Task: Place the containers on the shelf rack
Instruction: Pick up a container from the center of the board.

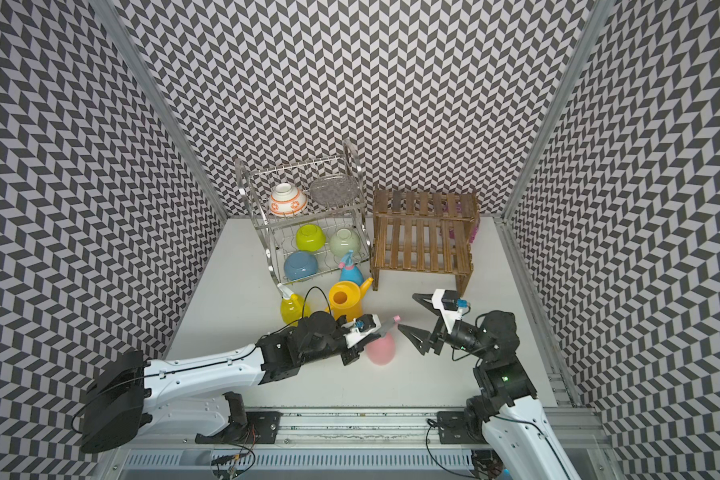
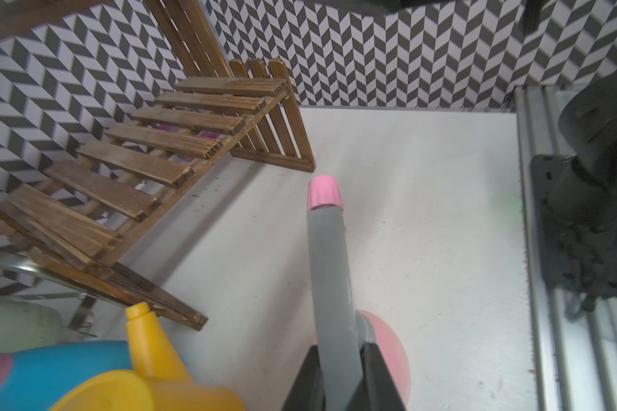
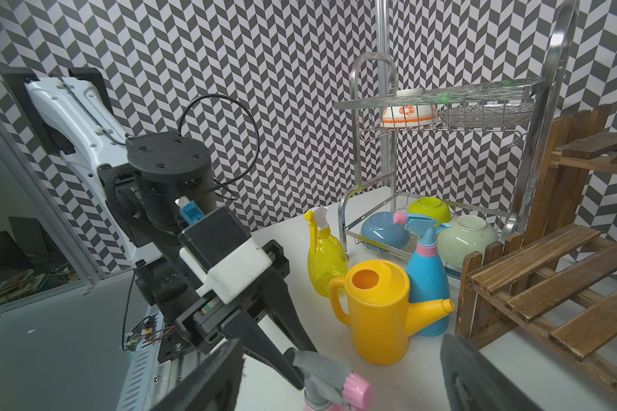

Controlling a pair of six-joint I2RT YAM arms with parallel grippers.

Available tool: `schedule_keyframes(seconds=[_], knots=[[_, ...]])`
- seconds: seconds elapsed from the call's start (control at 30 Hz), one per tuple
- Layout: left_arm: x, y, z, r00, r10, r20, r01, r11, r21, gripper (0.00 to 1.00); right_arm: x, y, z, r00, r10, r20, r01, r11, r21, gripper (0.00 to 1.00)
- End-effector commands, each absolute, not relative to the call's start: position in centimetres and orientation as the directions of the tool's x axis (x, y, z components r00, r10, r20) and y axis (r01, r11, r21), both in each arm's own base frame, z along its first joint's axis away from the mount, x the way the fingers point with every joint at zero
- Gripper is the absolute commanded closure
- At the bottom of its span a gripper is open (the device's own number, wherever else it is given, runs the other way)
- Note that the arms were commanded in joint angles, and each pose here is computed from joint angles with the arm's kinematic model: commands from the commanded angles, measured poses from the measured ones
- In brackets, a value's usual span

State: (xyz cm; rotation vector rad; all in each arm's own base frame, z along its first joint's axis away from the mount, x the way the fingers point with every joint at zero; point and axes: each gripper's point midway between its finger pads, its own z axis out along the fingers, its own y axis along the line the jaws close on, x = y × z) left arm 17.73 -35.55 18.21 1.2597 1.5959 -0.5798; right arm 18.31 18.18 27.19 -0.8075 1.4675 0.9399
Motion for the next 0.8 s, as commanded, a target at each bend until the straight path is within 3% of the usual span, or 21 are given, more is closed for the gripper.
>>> schedule_keyframes(seconds=[0.0,0.2,0.4,0.6,0.77], knots=[[17.8,-35.9,19.6,0.060,0.440,-0.896,0.913,0.339,0.228,0.89,18.3,18.2,27.7,-0.060,0.021,-0.998,-0.896,0.440,0.063,0.11],[17.0,-34.0,20.6,0.170,0.484,-0.858,0.906,0.266,0.329,1.00,17.7,18.8,28.2,-0.035,-0.010,-0.999,-0.924,0.381,0.029,0.10],[14.6,-31.2,22.9,0.318,0.459,-0.830,0.908,0.105,0.406,1.00,14.8,20.4,29.2,0.026,-0.032,-0.999,-0.987,0.155,-0.031,0.05],[13.8,-30.6,24.7,0.327,0.416,-0.849,0.922,0.057,0.383,1.00,13.5,23.2,29.0,0.078,-0.074,-0.994,-0.997,0.020,-0.080,0.03],[14.1,-31.1,25.1,0.305,0.419,-0.855,0.933,0.048,0.356,1.00,14.0,26.4,27.2,0.071,-0.198,-0.978,-0.997,-0.042,-0.064,0.09]])
